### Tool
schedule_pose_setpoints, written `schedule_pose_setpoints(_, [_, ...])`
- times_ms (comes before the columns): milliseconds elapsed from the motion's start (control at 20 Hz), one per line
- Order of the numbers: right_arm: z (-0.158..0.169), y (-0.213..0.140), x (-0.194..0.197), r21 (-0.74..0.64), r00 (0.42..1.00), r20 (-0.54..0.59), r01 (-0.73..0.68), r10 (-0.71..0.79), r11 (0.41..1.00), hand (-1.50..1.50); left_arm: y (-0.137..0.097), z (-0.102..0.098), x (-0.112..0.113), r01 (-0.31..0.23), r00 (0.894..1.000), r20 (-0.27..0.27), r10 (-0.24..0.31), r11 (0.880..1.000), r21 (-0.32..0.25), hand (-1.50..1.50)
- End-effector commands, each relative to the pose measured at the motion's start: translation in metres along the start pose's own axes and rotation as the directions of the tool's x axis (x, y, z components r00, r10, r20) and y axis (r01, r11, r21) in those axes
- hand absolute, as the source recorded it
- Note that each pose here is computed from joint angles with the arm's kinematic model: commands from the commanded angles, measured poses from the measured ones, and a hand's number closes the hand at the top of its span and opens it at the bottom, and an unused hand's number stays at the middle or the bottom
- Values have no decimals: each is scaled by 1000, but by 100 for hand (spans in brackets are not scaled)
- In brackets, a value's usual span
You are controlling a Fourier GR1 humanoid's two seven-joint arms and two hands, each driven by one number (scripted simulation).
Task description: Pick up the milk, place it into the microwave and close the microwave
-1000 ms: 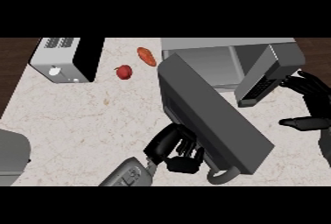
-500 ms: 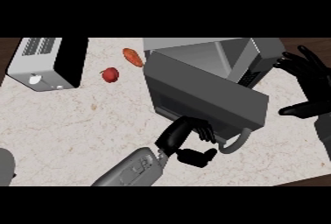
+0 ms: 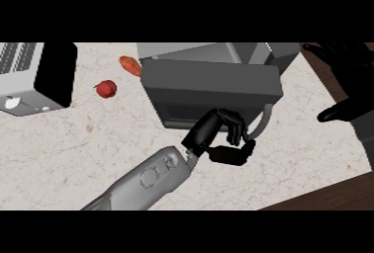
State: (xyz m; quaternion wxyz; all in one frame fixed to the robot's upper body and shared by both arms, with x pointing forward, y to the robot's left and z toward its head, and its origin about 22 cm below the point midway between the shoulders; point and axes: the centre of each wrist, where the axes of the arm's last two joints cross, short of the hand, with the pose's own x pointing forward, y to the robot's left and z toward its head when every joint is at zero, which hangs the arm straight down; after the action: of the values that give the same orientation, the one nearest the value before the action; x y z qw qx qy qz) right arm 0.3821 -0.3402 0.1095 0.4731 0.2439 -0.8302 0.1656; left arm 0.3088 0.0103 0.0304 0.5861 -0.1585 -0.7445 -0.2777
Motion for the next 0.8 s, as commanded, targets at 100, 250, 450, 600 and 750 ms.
schedule_pose_setpoints(100, [-27,5,17,115,995,85,47,-57,992,-150,12,-29,23,0,998,65,-3,998,56,150])
schedule_pose_setpoints(250, [-31,5,22,139,994,81,58,-70,989,-150,16,-37,26,7,998,68,-13,996,86,150])
schedule_pose_setpoints(450, [-43,8,29,174,994,80,65,-80,983,-150,23,-50,38,9,996,85,-19,994,108,150])
schedule_pose_setpoints(600, [-48,7,37,189,992,96,67,-86,980,-150,28,-57,42,7,997,75,-17,991,136,150])
schedule_pose_setpoints(750, [-56,6,46,205,990,104,69,-92,976,-150,32,-66,50,5,996,90,-19,989,151,150])
